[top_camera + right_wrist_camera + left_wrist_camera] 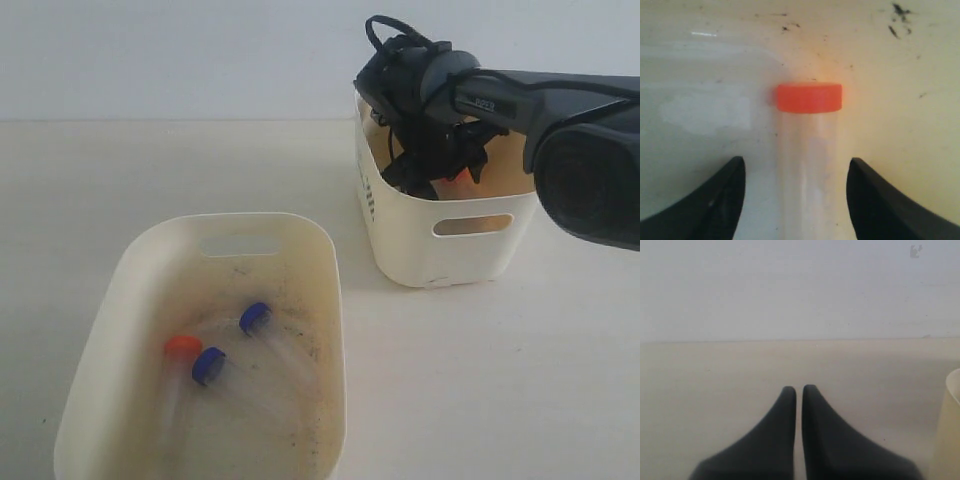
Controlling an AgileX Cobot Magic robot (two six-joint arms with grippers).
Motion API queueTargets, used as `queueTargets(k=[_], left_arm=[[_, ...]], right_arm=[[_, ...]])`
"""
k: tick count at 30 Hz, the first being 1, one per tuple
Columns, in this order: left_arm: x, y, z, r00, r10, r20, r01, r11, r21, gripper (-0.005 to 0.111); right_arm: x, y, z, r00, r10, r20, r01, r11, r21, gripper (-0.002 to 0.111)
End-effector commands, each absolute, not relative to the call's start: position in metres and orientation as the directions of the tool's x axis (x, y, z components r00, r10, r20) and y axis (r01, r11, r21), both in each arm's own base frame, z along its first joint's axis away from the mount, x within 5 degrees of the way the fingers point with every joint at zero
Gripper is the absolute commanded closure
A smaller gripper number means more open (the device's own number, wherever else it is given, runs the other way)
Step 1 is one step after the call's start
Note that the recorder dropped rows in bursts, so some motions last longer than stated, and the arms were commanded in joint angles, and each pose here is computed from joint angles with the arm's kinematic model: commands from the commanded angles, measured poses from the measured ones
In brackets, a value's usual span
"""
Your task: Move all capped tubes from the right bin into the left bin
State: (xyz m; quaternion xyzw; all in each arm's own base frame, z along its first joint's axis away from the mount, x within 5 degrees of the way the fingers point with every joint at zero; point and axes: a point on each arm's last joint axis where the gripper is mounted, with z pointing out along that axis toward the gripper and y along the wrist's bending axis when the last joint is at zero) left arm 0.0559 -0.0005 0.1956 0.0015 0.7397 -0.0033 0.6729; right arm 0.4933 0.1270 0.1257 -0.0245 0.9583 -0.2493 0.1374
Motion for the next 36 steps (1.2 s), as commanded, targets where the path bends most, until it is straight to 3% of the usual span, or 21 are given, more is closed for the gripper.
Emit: queueTargets(k=[1,14,22,26,32,36], left_arm=[[0.056,-0.001,0.198,-0.085,-0.009,-0.996,0.013,1.0,-0.01,0.103],[0.056,-0.001,0.198,-0.085,-0.009,-0.996,0.013,1.0,-0.01,0.103],[0.056,-0.001,0.198,-0.085,-0.009,-0.996,0.013,1.0,-0.01,0.103],[0.056,-0.001,0.198,-0.085,-0.009,-0.996,0.013,1.0,-0.01,0.103],[0.056,-0.001,0.198,-0.085,-0.009,-0.996,0.013,1.0,-0.01,0.103],[0.056,-0.001,0.198,-0.085,-0.009,-0.996,0.013,1.0,-0.01,0.103]], right_arm=[[0.495,0.123,0.125,-0.962,-0.106,-0.252,0.031,0.875,-0.484,0.05],[0.495,0.112,0.12,-0.977,-0.01,-0.215,0.074,0.923,-0.379,0.05],[0.495,0.112,0.119,-0.979,-0.038,-0.202,0.043,0.923,-0.383,0.051],[0.494,0.113,0.119,-0.98,-0.044,-0.193,0.032,0.927,-0.373,0.069],[0.494,0.113,0.119,-0.98,-0.043,-0.193,0.033,0.928,-0.372,0.069],[0.494,0.113,0.1,-0.987,-0.057,-0.152,0.006,0.923,-0.385,0.069]])
